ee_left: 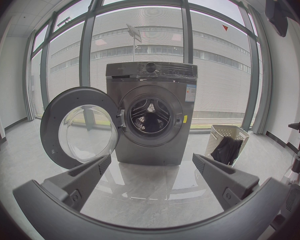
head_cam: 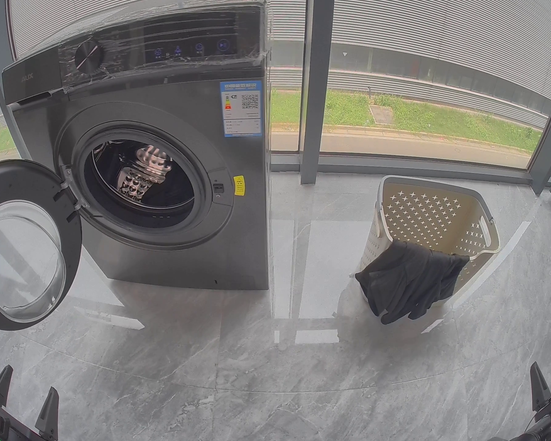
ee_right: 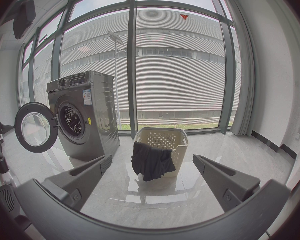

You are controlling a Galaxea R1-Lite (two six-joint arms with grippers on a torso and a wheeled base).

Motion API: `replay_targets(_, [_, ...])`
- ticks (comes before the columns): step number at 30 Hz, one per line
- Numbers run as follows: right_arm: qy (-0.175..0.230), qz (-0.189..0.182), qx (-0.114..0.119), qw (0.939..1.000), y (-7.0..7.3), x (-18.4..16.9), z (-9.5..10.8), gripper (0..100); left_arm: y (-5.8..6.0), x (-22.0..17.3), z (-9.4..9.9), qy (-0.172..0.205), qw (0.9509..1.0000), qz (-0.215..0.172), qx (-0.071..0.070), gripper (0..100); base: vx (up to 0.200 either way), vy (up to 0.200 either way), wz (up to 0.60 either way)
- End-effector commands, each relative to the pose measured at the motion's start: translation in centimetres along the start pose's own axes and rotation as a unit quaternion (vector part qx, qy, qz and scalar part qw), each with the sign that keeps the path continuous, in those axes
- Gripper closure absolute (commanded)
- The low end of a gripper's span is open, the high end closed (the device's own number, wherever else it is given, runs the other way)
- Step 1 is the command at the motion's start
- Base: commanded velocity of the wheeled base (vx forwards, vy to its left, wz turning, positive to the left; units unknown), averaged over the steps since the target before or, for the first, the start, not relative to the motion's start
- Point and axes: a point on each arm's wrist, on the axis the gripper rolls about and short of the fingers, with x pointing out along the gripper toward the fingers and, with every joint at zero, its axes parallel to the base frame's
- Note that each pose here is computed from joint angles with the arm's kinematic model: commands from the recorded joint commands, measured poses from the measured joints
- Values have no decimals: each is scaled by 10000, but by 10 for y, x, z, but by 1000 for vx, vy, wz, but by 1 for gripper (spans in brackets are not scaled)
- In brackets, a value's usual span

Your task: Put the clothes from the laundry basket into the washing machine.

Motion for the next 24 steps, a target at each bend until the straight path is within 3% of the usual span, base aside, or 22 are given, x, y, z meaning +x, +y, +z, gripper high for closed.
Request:
replay_targets(1, [15,4,-1,10000,0,0,-5,0,0,0,-5,14,10000,4,-3,0,0,-200,0])
replay_targets(10, [15,4,-1,10000,0,0,-5,0,0,0,-5,14,10000,4,-3,0,0,-200,0])
replay_targets(18, [15,12,-9,10000,0,0,-5,0,0,0,-5,14,10000,4,-10,0,0,0,0])
replay_targets(24, [7,12,-8,10000,0,0,-5,0,0,0,-5,14,10000,4,-3,0,0,0,-600])
